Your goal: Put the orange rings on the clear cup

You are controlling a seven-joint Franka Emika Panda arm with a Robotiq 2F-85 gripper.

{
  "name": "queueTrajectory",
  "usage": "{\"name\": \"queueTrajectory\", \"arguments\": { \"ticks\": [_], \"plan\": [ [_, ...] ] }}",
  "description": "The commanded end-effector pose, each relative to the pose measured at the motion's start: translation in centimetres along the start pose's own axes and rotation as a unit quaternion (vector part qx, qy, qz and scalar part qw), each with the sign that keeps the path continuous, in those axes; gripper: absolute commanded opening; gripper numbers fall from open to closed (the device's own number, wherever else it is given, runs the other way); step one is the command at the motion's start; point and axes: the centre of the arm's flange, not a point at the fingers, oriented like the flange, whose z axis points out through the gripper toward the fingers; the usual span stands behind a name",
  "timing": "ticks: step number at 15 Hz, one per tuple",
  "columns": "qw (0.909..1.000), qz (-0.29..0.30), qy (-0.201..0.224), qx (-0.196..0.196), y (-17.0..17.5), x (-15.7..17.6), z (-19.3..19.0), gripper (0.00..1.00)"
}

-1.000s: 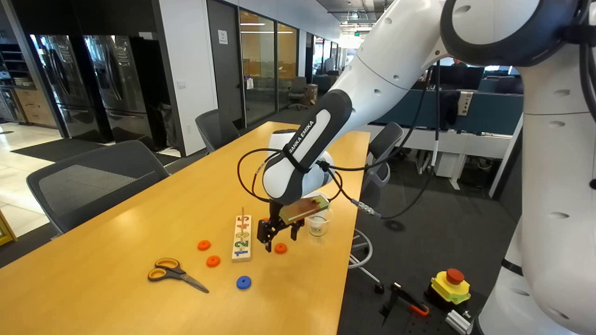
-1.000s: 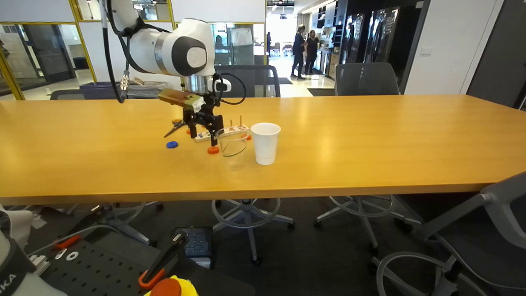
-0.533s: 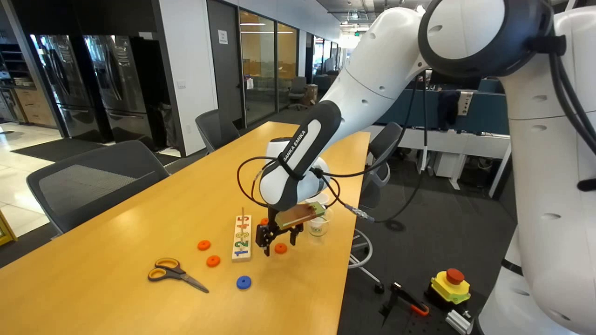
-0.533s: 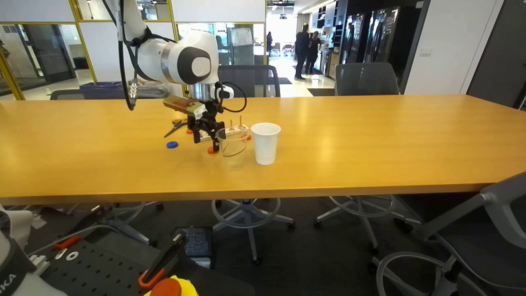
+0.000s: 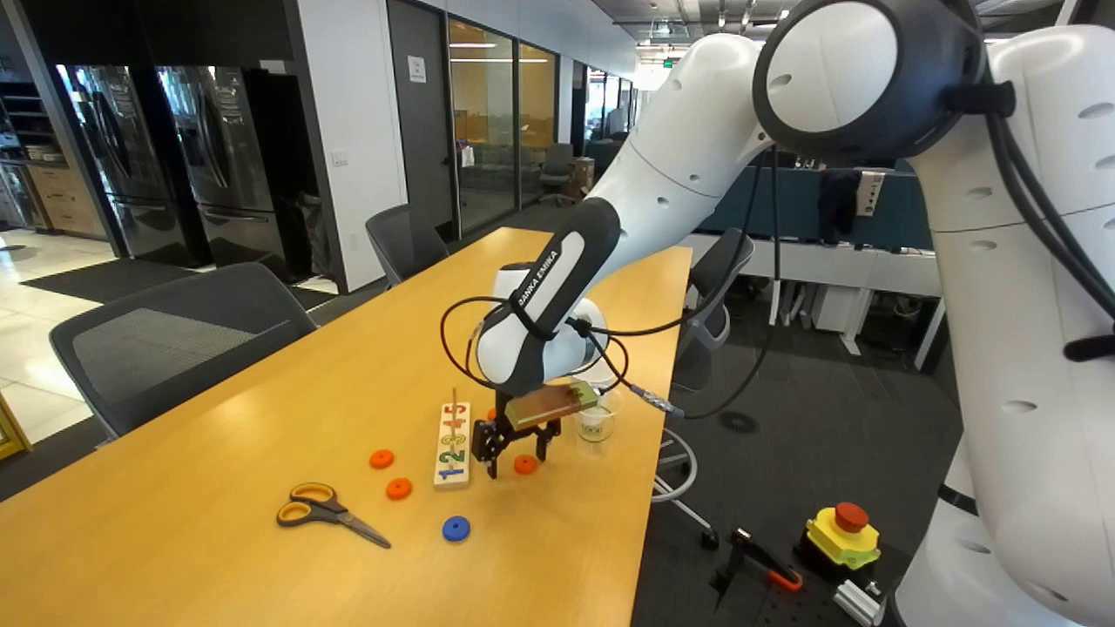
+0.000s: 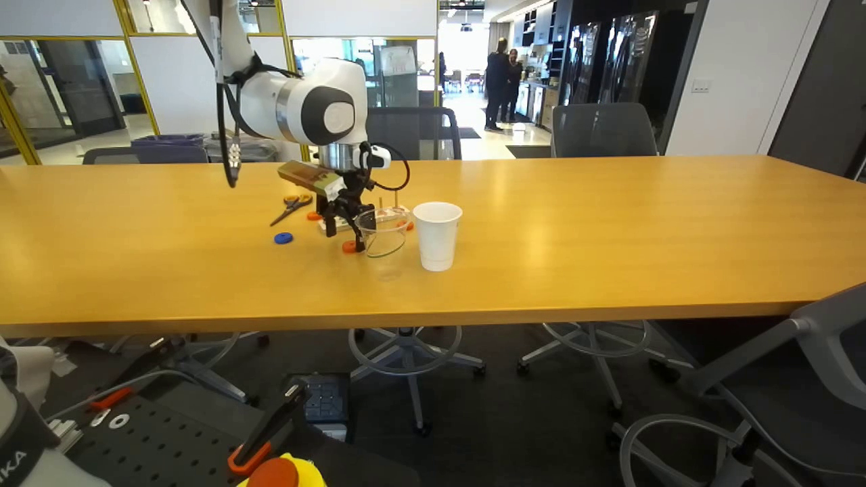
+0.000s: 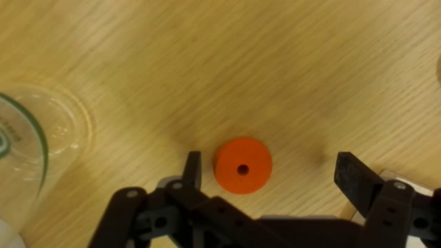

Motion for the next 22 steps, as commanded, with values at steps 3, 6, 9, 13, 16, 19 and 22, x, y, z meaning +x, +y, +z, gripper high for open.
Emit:
{"name": "queueTrajectory", "arguments": {
  "ticks": [3, 6, 9, 13, 16, 19, 22],
  "plan": [
    [0.9998, 0.014, 0.011, 0.0, 0.0, 1.3, -0.2, 1.0],
    [0.9998, 0.016, 0.011, -0.002, 0.1, 1.4, -0.4, 1.0],
    [0.9998, 0.014, 0.01, -0.006, 0.2, 1.4, -0.4, 0.73],
    [0.9998, 0.014, -0.011, -0.012, 0.4, 1.3, -0.5, 0.55],
    [0.9991, 0.022, -0.024, -0.026, 0.7, 1.4, -1.0, 0.32],
    [0.9979, 0.029, -0.031, -0.049, 0.5, 1.3, -1.6, 0.23],
    [0.9964, 0.039, -0.028, -0.07, 0.1, 0.7, -2.9, 0.24]
  ]
}}
